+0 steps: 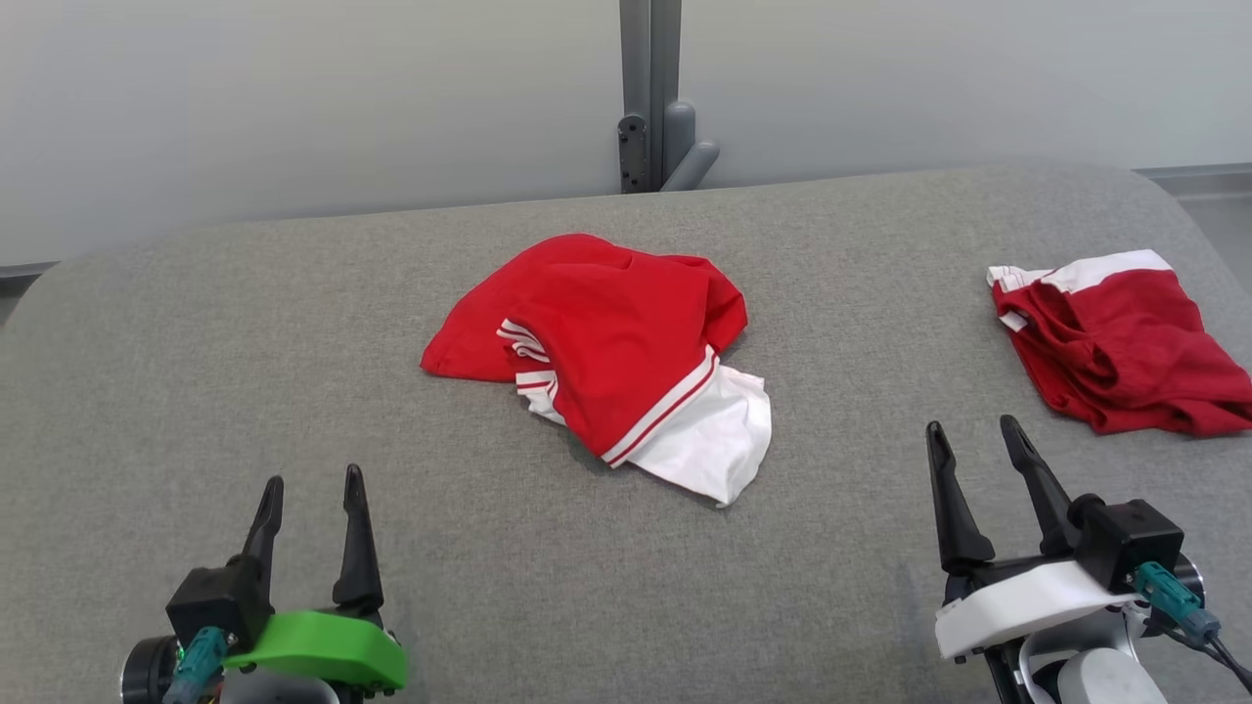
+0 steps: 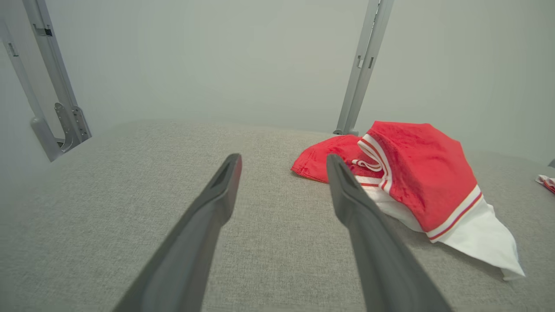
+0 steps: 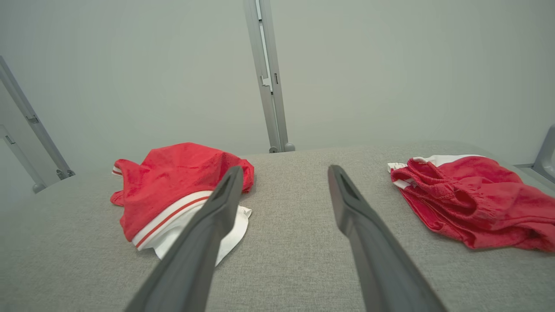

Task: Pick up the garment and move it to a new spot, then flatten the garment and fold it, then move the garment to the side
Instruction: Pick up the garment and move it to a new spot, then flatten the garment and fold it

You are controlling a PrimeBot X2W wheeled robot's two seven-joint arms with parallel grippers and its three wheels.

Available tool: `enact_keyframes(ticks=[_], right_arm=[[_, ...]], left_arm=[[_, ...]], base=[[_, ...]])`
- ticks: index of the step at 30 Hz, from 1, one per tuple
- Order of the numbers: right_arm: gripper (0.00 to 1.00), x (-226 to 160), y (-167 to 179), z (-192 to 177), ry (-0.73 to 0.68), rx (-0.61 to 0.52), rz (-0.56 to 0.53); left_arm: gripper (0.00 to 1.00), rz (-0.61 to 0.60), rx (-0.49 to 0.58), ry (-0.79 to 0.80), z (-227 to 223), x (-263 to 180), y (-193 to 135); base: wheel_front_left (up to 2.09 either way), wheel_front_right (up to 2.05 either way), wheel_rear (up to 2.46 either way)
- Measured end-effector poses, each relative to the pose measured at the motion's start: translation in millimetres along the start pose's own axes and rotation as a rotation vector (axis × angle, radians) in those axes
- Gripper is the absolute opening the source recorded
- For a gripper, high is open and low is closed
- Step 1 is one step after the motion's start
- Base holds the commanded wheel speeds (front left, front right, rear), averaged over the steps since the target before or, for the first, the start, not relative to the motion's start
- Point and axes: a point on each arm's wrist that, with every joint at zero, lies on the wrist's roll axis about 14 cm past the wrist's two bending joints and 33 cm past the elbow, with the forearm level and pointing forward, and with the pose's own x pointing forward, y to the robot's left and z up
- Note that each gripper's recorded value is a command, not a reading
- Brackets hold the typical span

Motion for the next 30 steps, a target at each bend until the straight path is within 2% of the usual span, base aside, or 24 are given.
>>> enact_keyframes(ticks=[8, 30], right_arm=[[1.00, 0, 9, -6, 0.011, 0.023, 0.022], [1.00, 0, 8, -15, 0.033, 0.033, 0.020]], left_arm=[[1.00, 0.047, 0.010, 0.011, -6, -18, 12], [1.00, 0.037, 0.012, 0.034, -17, -18, 10]], base=[[0.00, 0.00, 0.00], [0.00, 0.00, 0.00]])
